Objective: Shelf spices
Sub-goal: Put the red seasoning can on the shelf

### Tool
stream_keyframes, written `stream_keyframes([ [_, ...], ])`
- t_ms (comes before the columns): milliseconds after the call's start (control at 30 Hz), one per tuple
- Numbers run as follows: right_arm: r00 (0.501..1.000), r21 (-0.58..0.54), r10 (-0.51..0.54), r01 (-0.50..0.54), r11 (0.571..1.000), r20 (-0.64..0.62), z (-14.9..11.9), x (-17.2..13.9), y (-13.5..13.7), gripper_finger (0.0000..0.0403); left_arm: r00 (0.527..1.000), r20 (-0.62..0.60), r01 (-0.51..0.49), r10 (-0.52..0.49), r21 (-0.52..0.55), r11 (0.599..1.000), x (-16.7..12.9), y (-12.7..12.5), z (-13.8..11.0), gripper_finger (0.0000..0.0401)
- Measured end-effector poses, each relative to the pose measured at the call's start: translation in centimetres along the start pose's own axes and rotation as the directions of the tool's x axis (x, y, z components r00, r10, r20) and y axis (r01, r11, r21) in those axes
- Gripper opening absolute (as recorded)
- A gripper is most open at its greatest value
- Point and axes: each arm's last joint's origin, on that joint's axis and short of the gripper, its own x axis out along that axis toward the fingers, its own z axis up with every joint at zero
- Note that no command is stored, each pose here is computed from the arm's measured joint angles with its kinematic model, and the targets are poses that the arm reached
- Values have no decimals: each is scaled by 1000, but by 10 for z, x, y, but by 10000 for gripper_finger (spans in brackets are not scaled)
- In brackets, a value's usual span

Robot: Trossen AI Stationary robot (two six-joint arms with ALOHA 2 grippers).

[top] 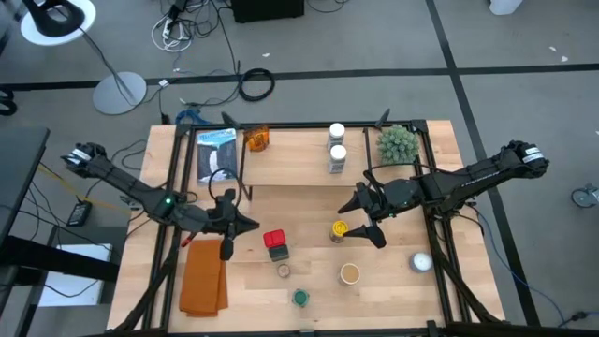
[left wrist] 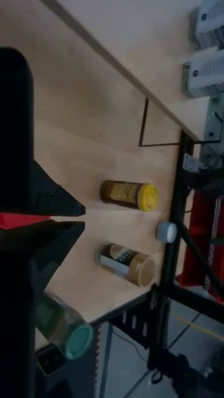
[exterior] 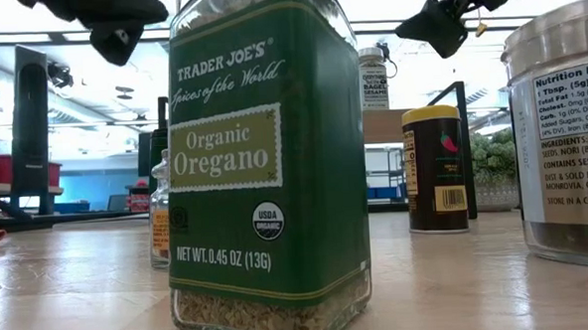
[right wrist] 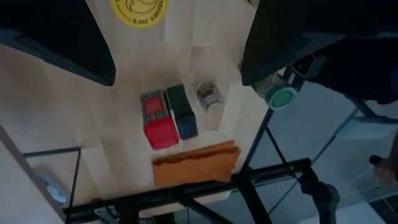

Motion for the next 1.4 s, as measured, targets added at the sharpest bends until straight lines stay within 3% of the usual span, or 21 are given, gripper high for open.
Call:
stream_keyframes([
  [267,997,-2,-79,79,997,-6,-3,8,-3,346,998,-62,-27,29,34,999,3,7,-24,30],
  [400,989,-32,-140,139,990,-40,-12,26,-7,346,997,-74,-27,29,39,999,4,9,-28,30],
  [600,991,-50,-134,133,990,-11,-15,57,-5,346,996,-87,-28,32,46,999,4,11,-35,30],
  [867,979,-258,-201,188,948,-24,20,104,21,345,993,-116,10,-5,46,999,4,11,-39,30],
  [1033,963,-303,-247,206,931,-104,49,139,29,345,992,-124,22,-17,42,999,4,11,-39,30],
  [1233,925,-426,-314,200,883,-215,63,184,30,345,991,-128,37,-31,43,998,4,9,-40,30],
  [1400,898,-441,-341,196,876,-277,65,214,22,332,990,-128,63,-56,48,997,2,5,-41,30],
])
